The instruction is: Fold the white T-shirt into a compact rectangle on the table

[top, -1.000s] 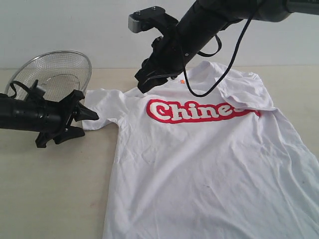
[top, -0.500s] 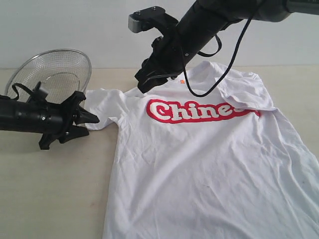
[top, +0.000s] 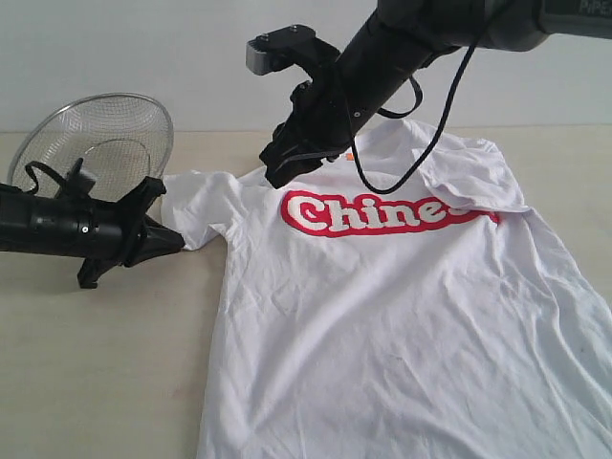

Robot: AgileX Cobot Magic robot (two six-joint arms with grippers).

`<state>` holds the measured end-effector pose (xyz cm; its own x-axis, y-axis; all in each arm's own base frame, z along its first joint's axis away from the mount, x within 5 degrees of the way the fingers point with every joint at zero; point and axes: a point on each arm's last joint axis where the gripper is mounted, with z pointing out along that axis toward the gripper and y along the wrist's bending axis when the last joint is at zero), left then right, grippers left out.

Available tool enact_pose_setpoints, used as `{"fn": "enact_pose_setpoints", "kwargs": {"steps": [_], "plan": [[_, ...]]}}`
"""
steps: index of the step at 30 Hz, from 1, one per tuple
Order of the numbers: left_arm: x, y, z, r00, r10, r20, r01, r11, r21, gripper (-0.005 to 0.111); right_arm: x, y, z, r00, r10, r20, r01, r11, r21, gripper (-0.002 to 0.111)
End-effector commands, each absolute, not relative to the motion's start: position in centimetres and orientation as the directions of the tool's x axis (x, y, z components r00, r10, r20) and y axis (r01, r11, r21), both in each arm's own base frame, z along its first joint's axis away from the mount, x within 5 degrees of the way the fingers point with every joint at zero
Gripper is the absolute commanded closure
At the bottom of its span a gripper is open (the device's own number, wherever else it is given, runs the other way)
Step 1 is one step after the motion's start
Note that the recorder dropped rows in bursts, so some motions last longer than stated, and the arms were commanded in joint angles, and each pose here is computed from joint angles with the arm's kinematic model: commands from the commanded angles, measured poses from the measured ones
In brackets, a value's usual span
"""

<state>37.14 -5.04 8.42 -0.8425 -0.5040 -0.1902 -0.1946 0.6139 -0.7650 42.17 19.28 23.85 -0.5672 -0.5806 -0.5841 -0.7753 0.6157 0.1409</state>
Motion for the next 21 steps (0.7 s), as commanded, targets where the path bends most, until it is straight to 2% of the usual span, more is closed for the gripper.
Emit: {"fn": "enact_pose_setpoints", "kwargs": {"steps": [1,5,10,14,18,21], "plan": [[37.3,-5.8,9.0,-0.864,-0.466,-0.191,-0.136,0.581,-0.803,0.102,42.1,19.3,23.9,-0.561,-0.582,-0.589,-0.778,0.614,0.136,0.076],[37.5,-6.9,10.1,-0.869,-0.438,-0.230,-0.087,0.593,-0.800,0.102,42.1,19.3,23.9,-0.554,-0.589,-0.589,-0.784,0.606,0.131,0.076],[37.1,-7.0,14.1,-0.844,-0.429,-0.321,0.008,0.590,-0.807,0.102,42.7,19.3,22.2,-0.457,-0.675,-0.579,-0.845,0.533,0.046,0.076],[36.4,-7.6,14.5,-0.832,-0.410,-0.374,-0.003,0.676,-0.737,0.102,43.6,19.1,20.9,-0.441,-0.691,-0.573,-0.835,0.550,-0.020,0.076],[36.2,-9.4,12.8,-0.860,-0.394,-0.325,-0.030,0.674,-0.738,0.102,43.6,19.2,20.7,-0.465,-0.672,-0.576,-0.826,0.563,0.011,0.076],[36.4,-9.9,11.5,-0.874,-0.424,-0.238,-0.099,0.635,-0.766,0.102,43.4,19.2,20.6,-0.485,-0.667,-0.565,-0.823,0.567,0.037,0.076]]}}
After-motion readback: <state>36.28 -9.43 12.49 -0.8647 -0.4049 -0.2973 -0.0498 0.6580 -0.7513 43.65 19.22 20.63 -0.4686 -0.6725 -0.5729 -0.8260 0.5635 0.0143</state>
